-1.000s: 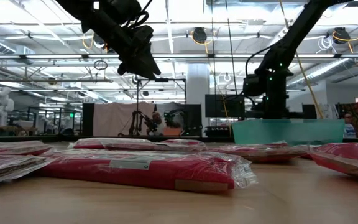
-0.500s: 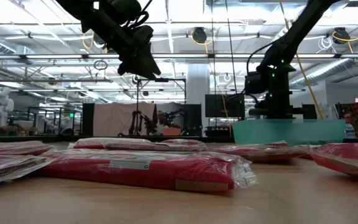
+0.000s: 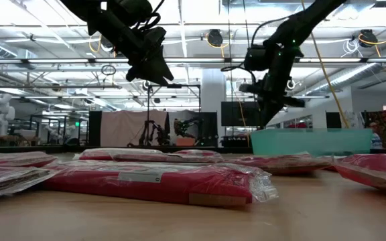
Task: Sort popcorn bags into baskets
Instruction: Adjust the light blue bin
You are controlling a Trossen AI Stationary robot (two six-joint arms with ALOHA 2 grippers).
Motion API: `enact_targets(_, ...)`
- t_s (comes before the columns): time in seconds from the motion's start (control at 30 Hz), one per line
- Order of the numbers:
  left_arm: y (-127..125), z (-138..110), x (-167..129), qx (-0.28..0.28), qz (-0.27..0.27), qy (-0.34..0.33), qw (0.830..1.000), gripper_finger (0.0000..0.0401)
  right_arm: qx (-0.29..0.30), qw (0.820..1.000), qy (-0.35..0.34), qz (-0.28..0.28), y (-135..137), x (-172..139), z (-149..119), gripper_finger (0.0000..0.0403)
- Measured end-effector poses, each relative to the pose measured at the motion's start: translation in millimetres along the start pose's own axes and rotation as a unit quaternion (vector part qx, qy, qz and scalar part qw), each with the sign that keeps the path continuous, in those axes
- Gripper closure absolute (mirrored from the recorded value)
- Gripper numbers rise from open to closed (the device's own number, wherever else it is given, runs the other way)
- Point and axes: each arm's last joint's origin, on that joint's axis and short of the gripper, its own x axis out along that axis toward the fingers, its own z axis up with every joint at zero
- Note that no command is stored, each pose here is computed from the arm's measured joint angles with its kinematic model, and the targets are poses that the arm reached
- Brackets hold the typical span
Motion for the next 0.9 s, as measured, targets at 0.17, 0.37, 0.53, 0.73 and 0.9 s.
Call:
enact_targets(0.17,0,0,0,0.004,0.000,0.000,1.000,0.0249,0.003,1.000,0.015,-0.016,-1,12,1,0.0403)
enact_targets(0.37,0,0,0,-0.004,-0.004,0.002,1.000,0.0249,0.000,0.999,0.040,0.004,5,26,-1,0.0403)
enact_targets(0.53,0,-3,0,-0.004,0.000,0.018,1.000,0.0249,0.005,0.999,0.037,0.016,12,27,-3,0.0403)
enact_targets(0.73,1,-6,0,-0.002,0.002,0.030,1.000,0.0249,0.024,0.998,0.034,0.044,16,27,-1,0.0403)
enact_targets(0.9,1,-6,0,-0.001,0.002,0.030,1.000,0.0249,0.040,0.997,0.020,0.062,22,27,0,0.0403)
